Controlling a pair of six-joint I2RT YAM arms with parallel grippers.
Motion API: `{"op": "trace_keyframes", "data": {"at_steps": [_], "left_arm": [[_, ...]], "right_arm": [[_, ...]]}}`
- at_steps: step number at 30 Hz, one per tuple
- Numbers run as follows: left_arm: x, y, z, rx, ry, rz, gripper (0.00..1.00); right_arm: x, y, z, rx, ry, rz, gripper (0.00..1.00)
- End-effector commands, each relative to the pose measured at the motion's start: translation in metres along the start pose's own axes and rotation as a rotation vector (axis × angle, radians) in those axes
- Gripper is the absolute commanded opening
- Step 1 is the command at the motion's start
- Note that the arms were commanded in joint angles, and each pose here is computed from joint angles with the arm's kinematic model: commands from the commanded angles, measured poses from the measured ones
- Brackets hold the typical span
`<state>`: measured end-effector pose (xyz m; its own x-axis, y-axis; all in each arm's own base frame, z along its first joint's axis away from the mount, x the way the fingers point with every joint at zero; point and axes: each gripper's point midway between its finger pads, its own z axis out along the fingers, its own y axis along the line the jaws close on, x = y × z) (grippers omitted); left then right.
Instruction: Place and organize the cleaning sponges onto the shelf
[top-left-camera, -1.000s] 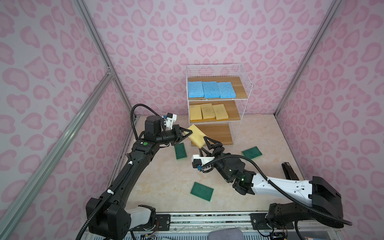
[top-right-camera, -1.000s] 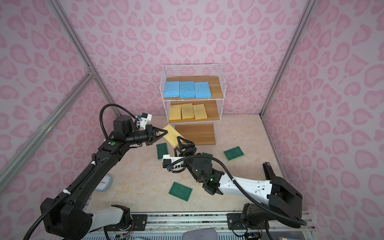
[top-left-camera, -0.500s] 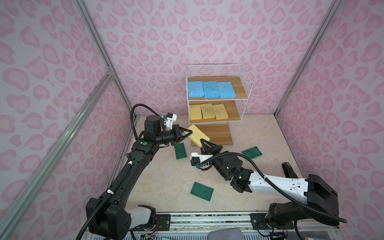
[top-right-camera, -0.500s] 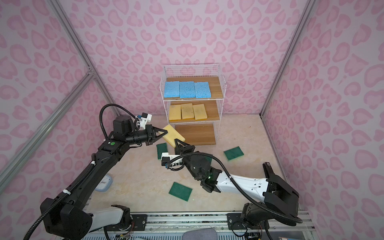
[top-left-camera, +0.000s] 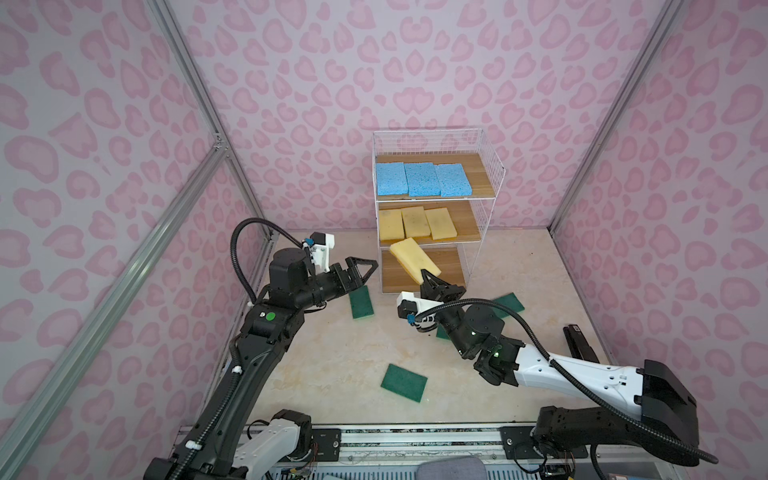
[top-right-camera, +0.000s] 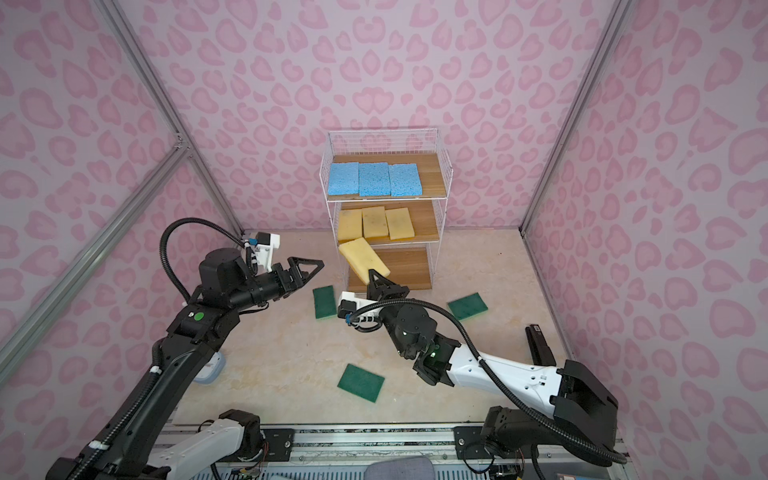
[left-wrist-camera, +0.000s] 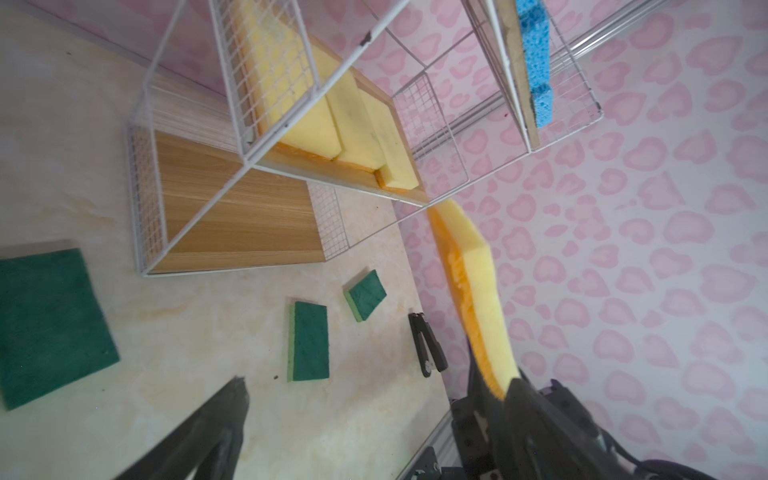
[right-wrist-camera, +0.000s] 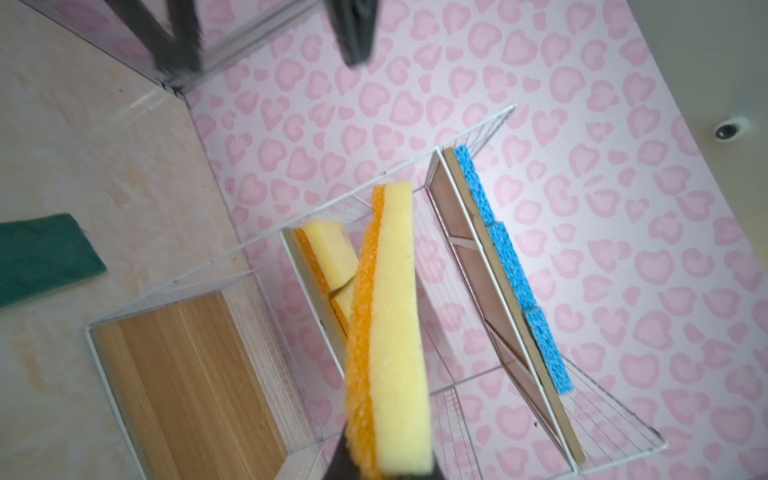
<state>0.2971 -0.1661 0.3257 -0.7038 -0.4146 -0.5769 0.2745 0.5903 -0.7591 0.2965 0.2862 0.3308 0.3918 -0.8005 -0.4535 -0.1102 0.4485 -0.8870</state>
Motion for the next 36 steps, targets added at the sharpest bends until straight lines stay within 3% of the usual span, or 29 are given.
{"op": "trace_keyframes", "data": {"at_steps": [1,15,20,28,36], "left_arm": [[-0.005,0.029,-0.008,-0.126,-0.109,0.062,0.98],[0.028,0.069,-0.023,-0.214,-0.162,0.106,0.98],[0.035,0.069,-0.02,-0.224,-0.147,0.129,0.98],[0.035,0.061,-0.019,-0.221,-0.137,0.158,0.98],[0.035,0.06,-0.017,-0.224,-0.123,0.162,0.98]], "right_arm": [[0.037,-0.008,0.002,0.02,0.159,0.011,0.1],[0.117,-0.059,0.023,0.16,0.492,-0.027,0.08],[0.134,-0.056,0.031,0.154,0.585,-0.093,0.06],[0.154,-0.057,0.039,0.164,0.692,-0.117,0.03],[0.166,-0.046,0.042,0.137,0.701,-0.147,0.03]]}}
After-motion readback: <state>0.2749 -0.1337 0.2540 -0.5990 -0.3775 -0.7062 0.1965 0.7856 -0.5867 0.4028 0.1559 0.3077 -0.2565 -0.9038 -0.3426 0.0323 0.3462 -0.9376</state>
